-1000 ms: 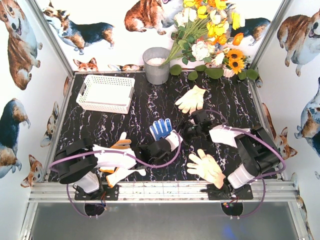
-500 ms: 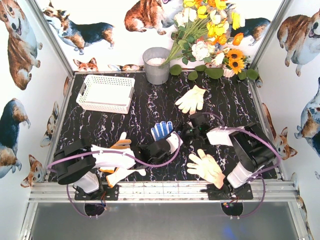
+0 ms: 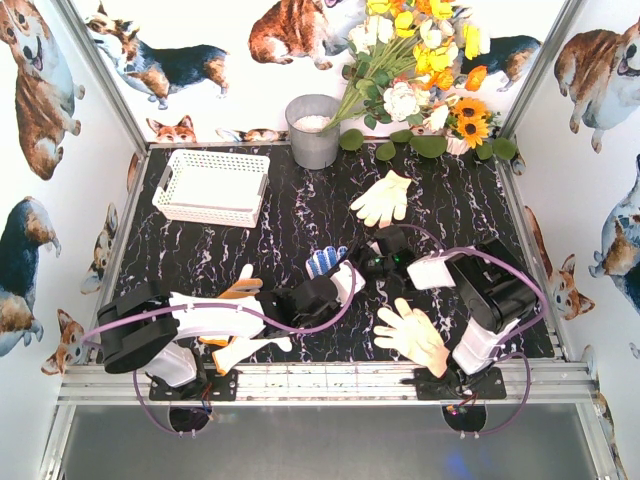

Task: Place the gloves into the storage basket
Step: Pick up the glove from the center of the board.

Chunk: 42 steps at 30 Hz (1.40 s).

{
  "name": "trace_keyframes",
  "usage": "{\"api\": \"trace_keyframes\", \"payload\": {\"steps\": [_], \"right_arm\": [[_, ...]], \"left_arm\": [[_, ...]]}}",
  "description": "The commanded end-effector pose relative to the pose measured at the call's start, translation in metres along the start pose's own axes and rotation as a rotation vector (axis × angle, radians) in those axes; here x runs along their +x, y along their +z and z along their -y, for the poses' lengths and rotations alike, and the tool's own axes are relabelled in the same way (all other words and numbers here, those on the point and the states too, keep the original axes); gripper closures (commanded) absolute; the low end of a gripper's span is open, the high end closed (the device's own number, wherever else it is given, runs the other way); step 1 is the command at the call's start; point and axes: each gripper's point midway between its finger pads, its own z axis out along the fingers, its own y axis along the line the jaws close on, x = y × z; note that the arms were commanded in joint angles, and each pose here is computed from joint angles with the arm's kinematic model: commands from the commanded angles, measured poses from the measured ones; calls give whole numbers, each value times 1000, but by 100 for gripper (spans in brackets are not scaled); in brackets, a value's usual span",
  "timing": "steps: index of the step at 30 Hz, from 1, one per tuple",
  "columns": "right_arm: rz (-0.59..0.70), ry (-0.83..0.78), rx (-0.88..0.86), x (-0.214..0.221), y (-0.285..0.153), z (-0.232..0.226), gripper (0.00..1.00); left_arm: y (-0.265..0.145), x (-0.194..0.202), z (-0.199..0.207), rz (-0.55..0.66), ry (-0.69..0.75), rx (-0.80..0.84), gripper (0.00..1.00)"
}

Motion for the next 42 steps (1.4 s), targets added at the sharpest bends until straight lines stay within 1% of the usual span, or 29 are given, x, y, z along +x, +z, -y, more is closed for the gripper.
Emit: {"api": "trace_keyframes", "payload": {"steps": [1, 5, 14, 17, 20, 22, 23, 24, 27, 29, 30, 31, 34, 36, 42], "right_arm": [[13, -40, -31, -2, 4, 2, 35], [9, -46, -47, -1, 5, 1, 48], [-3, -61, -92, 1, 6, -3, 69], [-4, -78, -116, 1, 5, -8, 79], [2, -95, -131, 1, 3, -14, 92], [9, -107, -137, 0, 1, -16, 99], [12, -113, -140, 0, 0, -18, 100], [15, -118, -142, 0, -1, -19, 100], [25, -139, -150, 0, -3, -22, 100], [30, -158, -157, -1, -4, -25, 100], [33, -163, -160, -1, -5, -26, 100], [34, -169, -162, -1, -5, -26, 100], [44, -186, -173, -2, -8, -30, 100], [49, -197, -179, -2, -10, -32, 100], [69, -247, -211, -2, -18, -44, 100]], "left_arm": [[-6, -7, 5, 18, -12, 33, 100], [-9, -6, 9, 10, -10, 61, 100], [-17, -6, 17, 11, -29, 106, 100], [-18, -4, 18, 2, -36, 111, 100], [-20, -7, 17, 14, -62, 108, 100], [-24, -12, 15, 38, -95, 99, 82], [-25, -13, 15, 47, -113, 95, 68], [-27, -17, 13, 59, -138, 90, 56], [-34, -27, 7, 103, -222, 85, 31], [-41, -36, 1, 147, -286, 92, 11], [-45, -40, -2, 168, -322, 103, 3], [-48, -45, -5, 189, -363, 119, 0], [-57, -56, -21, 227, -503, 160, 0], [-59, -57, -40, 233, -606, 137, 0], [-62, -56, -73, 262, -858, 100, 0]]}}
